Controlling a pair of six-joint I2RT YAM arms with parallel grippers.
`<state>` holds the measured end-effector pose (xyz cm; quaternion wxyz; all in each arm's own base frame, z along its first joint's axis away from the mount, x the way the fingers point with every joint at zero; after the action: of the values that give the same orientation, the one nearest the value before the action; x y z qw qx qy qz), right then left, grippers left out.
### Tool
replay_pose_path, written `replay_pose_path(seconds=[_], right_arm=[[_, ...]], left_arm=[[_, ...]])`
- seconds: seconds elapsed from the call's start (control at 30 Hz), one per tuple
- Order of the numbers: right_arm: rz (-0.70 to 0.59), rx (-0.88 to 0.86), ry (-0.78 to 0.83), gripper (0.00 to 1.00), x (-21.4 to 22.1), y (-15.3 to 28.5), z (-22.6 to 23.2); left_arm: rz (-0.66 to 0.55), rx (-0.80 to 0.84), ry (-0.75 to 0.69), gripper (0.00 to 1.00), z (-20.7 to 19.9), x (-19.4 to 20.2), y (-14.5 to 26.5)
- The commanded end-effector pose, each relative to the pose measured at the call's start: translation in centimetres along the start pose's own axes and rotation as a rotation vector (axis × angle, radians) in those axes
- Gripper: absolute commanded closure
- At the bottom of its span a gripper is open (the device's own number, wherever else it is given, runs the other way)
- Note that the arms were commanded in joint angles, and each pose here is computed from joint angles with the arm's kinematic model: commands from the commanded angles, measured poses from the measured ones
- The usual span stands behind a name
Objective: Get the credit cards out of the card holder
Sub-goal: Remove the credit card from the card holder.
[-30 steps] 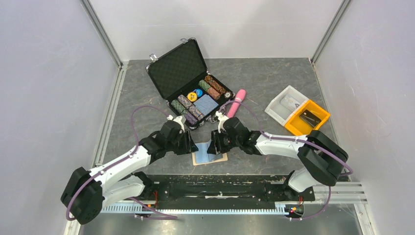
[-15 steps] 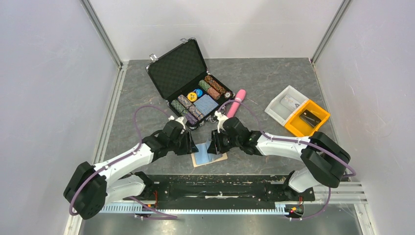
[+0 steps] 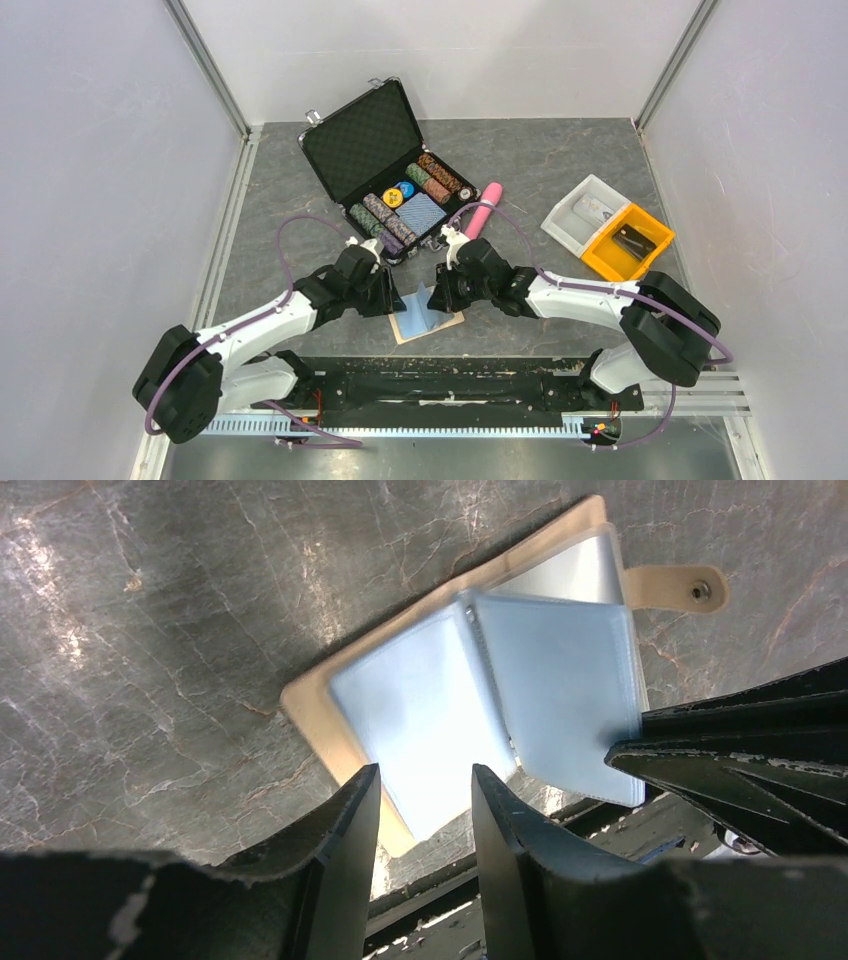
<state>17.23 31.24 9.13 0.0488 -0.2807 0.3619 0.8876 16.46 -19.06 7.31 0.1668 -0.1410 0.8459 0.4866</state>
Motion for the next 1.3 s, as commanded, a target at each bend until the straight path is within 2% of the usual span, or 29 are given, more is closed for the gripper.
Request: replay_pose_path(seconds=[0.0,0.3,0.5,0.63,0.9,1.07,1.2,1.27], right_arm=[[-0.06,-0.02,0.021,0.89,-2.0,0.4,1.4],[-0.064,-0.011,0.028,0.89,-2.0,0.4,1.2],[-0.035,0.039,0.073,0.79,-1.3,0.0,1.4],[-0.02,0.07,0.106,0.78,-0.9,-0.1,1.8],[-0.013,0.072,0.134,0.73,-0.7,-0.2,2.6],[-0.006,0.063,0.142,0.64,-0.4,-0.2,3.0],[-0.018,0.062,0.144,0.67,-0.6,0.0,3.1],[-0.022,0.06,0.145,0.72,-0.7,0.1,3.2]], left_arm=[[-0.023,0.026,0.009,0.55,-0.5,-0.6,-0.3],[-0.009,0.016,0.013,0.55,-0.3,-0.4,-0.8],[-0.011,0.016,0.014,0.56,-0.3,-0.5,-0.7],[-0.015,0.018,0.018,0.56,-0.5,-0.6,-0.6],[-0.038,0.013,0.023,0.48,-0.7,-1.2,0.3],[-0.044,0.028,0.036,0.43,-1.0,-1.3,0.5],[-0.056,0.033,0.043,0.39,-1.2,-1.5,0.8],[-0.067,0.038,0.046,0.36,-1.4,-1.8,1.1]])
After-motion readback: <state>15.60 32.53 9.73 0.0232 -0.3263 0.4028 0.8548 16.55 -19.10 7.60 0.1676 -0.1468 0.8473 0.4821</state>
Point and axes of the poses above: each gripper's point midway between its finger pads, its own y axis back along the fingers, its own z axis along the line the jaws close on, x = y × z, the point moved 3 cm from there along y, back along the fingers, and after that the axes turned 4 degrees about -y, right-handed, at the moved point
